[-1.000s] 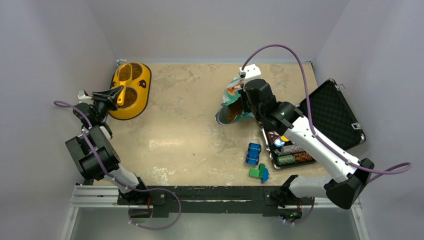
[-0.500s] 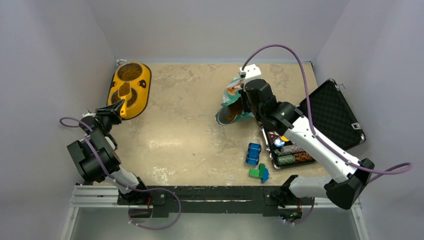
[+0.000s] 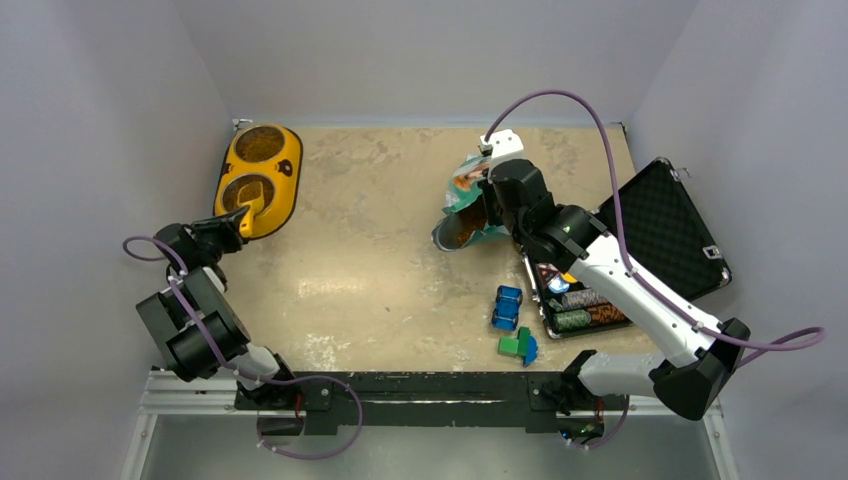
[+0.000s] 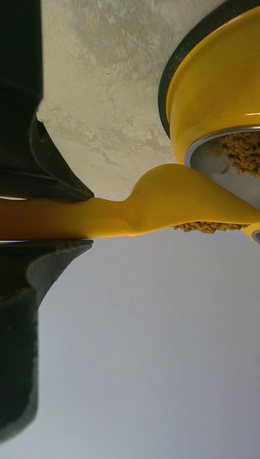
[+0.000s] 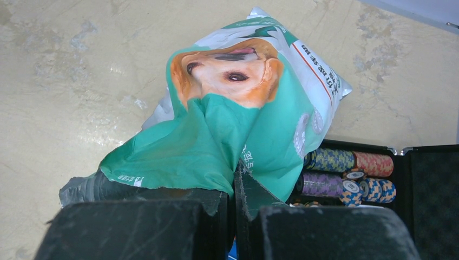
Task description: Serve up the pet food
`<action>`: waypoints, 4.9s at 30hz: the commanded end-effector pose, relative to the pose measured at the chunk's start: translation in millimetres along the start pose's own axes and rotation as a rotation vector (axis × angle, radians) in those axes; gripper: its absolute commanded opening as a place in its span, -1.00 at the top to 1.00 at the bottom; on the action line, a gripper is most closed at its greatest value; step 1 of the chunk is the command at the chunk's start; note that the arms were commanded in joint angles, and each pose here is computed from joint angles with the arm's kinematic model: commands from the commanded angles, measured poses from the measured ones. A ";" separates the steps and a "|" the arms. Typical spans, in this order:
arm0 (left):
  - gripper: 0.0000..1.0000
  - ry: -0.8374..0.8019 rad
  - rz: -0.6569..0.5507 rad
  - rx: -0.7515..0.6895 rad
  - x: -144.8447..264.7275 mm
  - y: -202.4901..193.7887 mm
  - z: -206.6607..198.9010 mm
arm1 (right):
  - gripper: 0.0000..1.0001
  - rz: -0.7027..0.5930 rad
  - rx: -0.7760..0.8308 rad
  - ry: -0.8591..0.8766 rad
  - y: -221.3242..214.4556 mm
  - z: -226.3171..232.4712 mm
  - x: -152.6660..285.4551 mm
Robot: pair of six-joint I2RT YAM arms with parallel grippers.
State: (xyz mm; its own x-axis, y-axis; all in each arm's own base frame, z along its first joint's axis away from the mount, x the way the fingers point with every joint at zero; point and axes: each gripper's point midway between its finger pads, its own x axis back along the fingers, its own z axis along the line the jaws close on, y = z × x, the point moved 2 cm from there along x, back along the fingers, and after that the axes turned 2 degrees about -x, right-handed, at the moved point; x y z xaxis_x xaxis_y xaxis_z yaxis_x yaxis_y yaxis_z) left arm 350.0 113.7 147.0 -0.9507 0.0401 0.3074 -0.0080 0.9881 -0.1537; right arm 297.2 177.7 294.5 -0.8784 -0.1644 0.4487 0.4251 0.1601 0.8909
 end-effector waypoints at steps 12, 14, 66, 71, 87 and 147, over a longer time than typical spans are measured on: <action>1.00 0.211 -0.019 0.062 -2.6 14.4 -34.3 | 1.00 -0.199 -0.095 -0.008 52.2 -11.0 25.1; 1.00 0.237 -0.026 0.069 -1.2 15.4 -39.2 | 1.00 -0.203 -0.096 -0.009 53.5 -11.5 25.9; 1.00 0.438 0.044 -0.328 22.1 -58.6 -127.0 | 1.00 -0.192 -0.088 0.007 51.9 -4.8 23.2; 1.00 0.315 0.301 -0.964 19.7 -115.9 -106.8 | 1.00 -0.190 -0.090 0.009 53.0 -3.7 22.3; 1.00 0.372 0.278 -1.507 20.4 -94.8 -1.7 | 1.00 -0.175 -0.077 0.042 49.5 7.3 24.1; -0.33 -0.347 0.975 -1.698 87.1 -424.5 -17.7 | 1.00 -0.183 -0.004 0.196 52.1 43.5 38.2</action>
State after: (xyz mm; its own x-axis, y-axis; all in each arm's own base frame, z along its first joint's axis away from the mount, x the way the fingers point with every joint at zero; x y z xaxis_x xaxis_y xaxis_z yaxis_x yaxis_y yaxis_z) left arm 253.5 -285.8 238.0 -0.4132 0.7440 0.5251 0.5851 -0.2250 0.7791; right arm 279.7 200.4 286.7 -0.8466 -0.2375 0.4763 0.4184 0.2564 0.8714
